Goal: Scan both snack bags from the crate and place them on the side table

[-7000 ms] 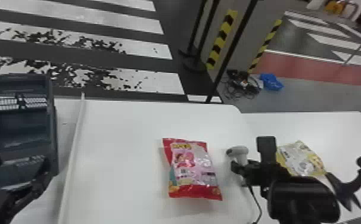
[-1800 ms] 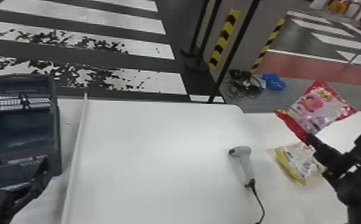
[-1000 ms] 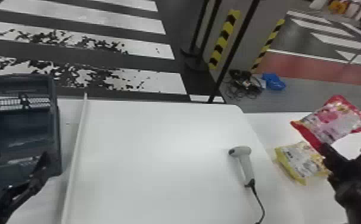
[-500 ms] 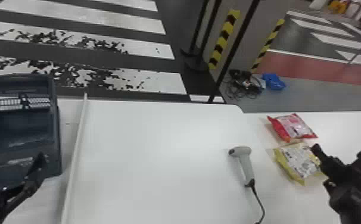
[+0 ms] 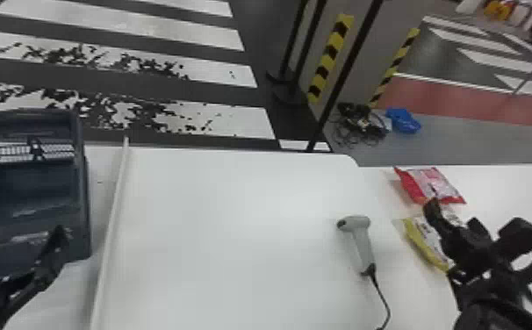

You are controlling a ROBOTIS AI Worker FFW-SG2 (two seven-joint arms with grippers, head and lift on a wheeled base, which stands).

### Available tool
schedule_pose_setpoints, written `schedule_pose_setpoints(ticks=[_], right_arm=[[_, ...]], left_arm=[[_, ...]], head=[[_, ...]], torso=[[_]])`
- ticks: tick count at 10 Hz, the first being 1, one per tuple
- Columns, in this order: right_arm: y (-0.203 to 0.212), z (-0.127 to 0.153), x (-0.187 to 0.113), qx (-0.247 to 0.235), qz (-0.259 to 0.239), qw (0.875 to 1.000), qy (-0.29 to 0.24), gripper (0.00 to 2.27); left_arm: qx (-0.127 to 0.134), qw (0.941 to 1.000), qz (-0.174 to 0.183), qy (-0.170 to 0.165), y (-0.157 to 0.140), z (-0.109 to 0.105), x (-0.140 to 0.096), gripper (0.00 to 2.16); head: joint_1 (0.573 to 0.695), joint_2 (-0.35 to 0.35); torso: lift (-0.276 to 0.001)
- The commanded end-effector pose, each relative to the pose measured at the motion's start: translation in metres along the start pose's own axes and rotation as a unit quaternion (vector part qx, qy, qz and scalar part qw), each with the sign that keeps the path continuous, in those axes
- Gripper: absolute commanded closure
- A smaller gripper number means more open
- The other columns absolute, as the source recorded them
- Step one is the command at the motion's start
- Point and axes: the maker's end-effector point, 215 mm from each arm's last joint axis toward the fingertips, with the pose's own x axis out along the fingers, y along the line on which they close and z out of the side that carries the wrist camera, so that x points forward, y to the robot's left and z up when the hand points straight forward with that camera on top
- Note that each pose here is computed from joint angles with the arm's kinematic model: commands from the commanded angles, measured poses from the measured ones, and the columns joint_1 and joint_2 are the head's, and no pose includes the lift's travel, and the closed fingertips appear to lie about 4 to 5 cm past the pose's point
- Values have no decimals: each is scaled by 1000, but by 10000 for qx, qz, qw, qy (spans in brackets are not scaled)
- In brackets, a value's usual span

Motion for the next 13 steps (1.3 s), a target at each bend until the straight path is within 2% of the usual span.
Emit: schedule_pose_setpoints(ticks=[1,4,6,10,13], right_arm=[[55,5,-31,-222,497,9981,-301,36],[133,-10,-81,-309,1177,9919,-368,36],[190,-21,-113,-698,1411,9861,-524,39],[283,-45,-171,-837,1915,9749,-763,39],[302,-61,-197,-799,2045,9732,-676,39]], left_arm=[[5,10000,5,5,0,-1,0,87],[-7,10000,2,15,-1,-1,1,87],[-6,10000,-12,20,-3,-2,1,87],[1,10000,-52,39,-10,-5,0,87],[-11,10000,-25,54,-9,-7,0,87]], head=[[695,-350],[695,-350],[695,-350],[695,-221],[695,-149]], torso=[[-95],[-95],[-95],[-95],[-95]])
